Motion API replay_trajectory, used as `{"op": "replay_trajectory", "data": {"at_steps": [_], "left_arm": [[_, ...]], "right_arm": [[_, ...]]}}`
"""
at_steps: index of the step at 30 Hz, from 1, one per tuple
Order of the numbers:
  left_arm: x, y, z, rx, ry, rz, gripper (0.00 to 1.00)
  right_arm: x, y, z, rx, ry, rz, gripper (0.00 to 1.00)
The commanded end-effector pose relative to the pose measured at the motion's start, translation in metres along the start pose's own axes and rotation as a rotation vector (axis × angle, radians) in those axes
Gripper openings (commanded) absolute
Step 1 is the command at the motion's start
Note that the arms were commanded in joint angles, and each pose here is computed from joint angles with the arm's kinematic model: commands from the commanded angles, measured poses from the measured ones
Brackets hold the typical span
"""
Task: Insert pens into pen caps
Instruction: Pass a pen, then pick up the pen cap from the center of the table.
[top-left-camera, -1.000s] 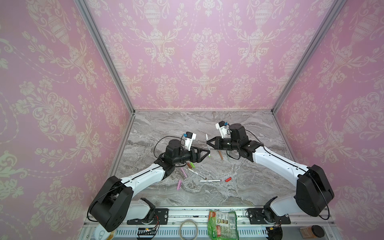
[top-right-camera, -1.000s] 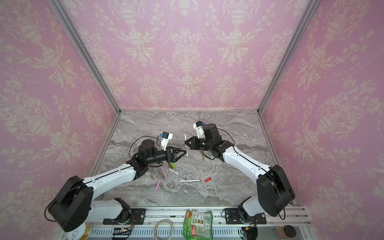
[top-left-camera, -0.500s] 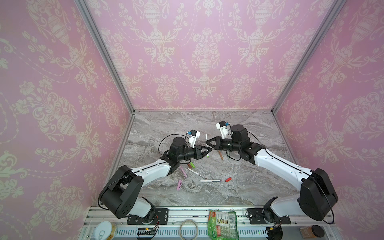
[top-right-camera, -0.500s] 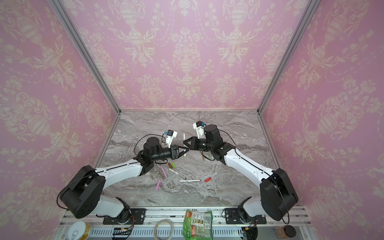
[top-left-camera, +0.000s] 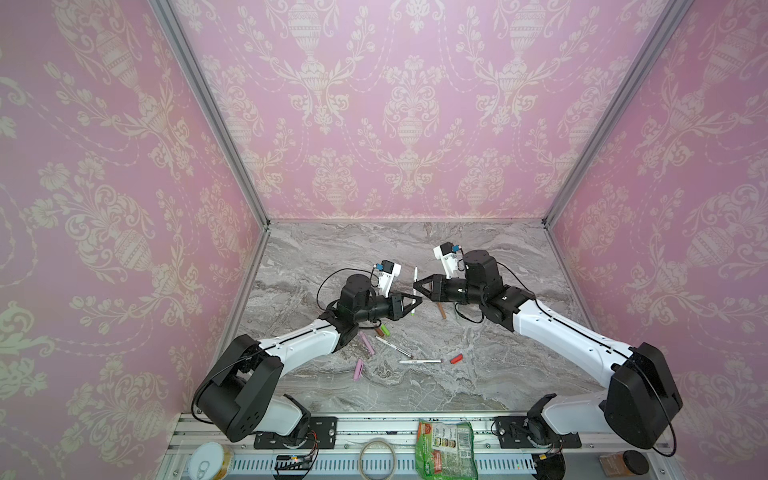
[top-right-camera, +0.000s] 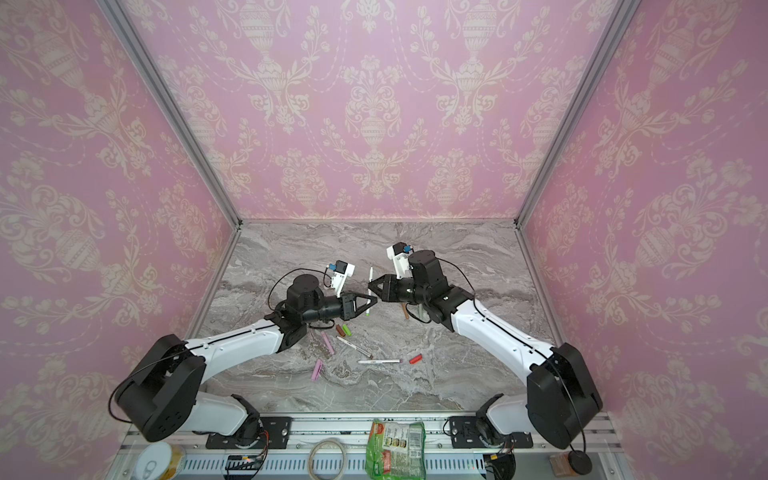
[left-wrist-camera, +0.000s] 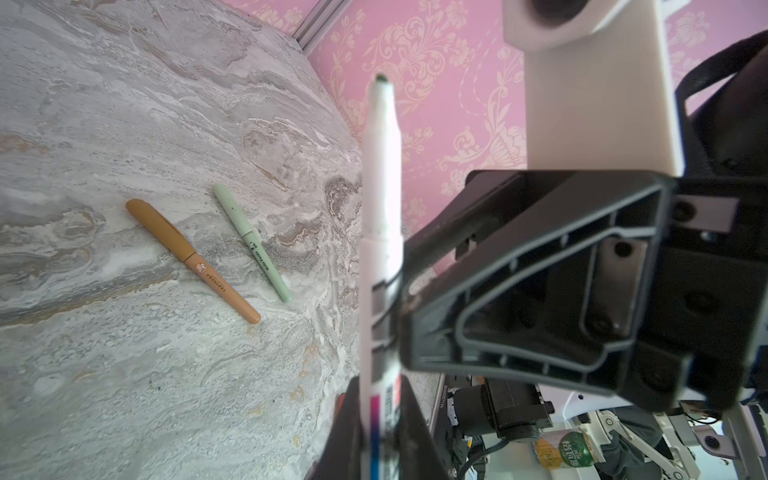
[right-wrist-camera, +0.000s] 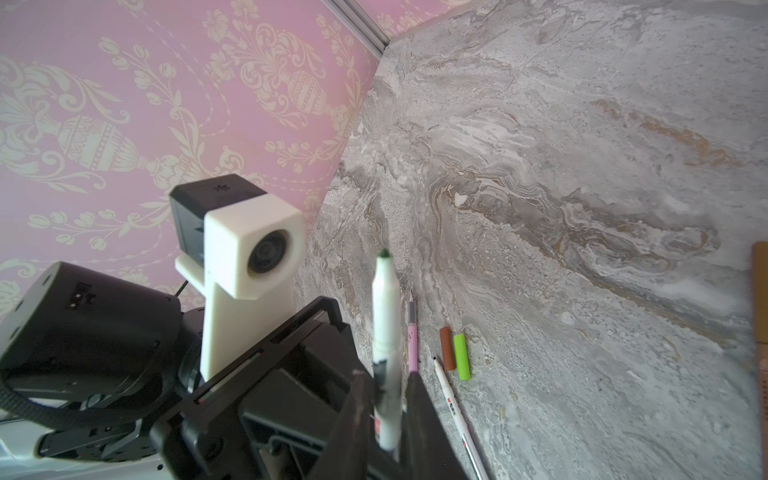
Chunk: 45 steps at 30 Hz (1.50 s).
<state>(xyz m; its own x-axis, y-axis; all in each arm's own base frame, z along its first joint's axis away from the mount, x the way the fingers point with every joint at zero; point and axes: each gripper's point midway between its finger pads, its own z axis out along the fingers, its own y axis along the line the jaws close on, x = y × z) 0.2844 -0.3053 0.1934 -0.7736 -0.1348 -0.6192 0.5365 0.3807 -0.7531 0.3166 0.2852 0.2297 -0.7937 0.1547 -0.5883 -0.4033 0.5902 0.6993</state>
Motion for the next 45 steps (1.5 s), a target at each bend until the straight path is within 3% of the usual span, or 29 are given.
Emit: {"op": "replay_trajectory", "data": {"at_steps": [1, 5, 11, 16, 22, 29, 45], "left_arm": [[-0.002, 0.01, -0.011, -0.121, 0.009, 0.062, 0.0], [0.003, 0.035, -0.038, -0.343, 0.017, 0.107, 0.0], [0.002, 0.068, -0.106, -0.721, -0.014, 0.16, 0.0], [-0.003, 0.067, -0.155, -0.865, -0.125, 0.2, 0.0], [-0.005, 0.057, -0.185, -0.89, -0.225, 0.23, 0.0], [-0.004, 0.056, -0.182, -0.873, -0.208, 0.23, 0.0], [-0.004, 0.054, -0.177, -0.842, -0.212, 0.234, 0.0]], "right_arm": [[-0.009, 0.013, -0.014, -0.018, -0.042, -0.05, 0.35], [-0.007, 0.017, -0.018, -0.02, -0.046, -0.057, 0.45], [0.024, 0.011, 0.0, 0.083, 0.047, -0.144, 0.49], [0.063, -0.003, 0.03, 0.239, 0.207, -0.262, 0.49], [0.1, -0.022, 0.068, 0.398, 0.378, -0.362, 0.48], [0.125, -0.044, 0.108, 0.495, 0.492, -0.417, 0.43], [0.14, -0.077, 0.146, 0.578, 0.548, -0.423, 0.34]]}}
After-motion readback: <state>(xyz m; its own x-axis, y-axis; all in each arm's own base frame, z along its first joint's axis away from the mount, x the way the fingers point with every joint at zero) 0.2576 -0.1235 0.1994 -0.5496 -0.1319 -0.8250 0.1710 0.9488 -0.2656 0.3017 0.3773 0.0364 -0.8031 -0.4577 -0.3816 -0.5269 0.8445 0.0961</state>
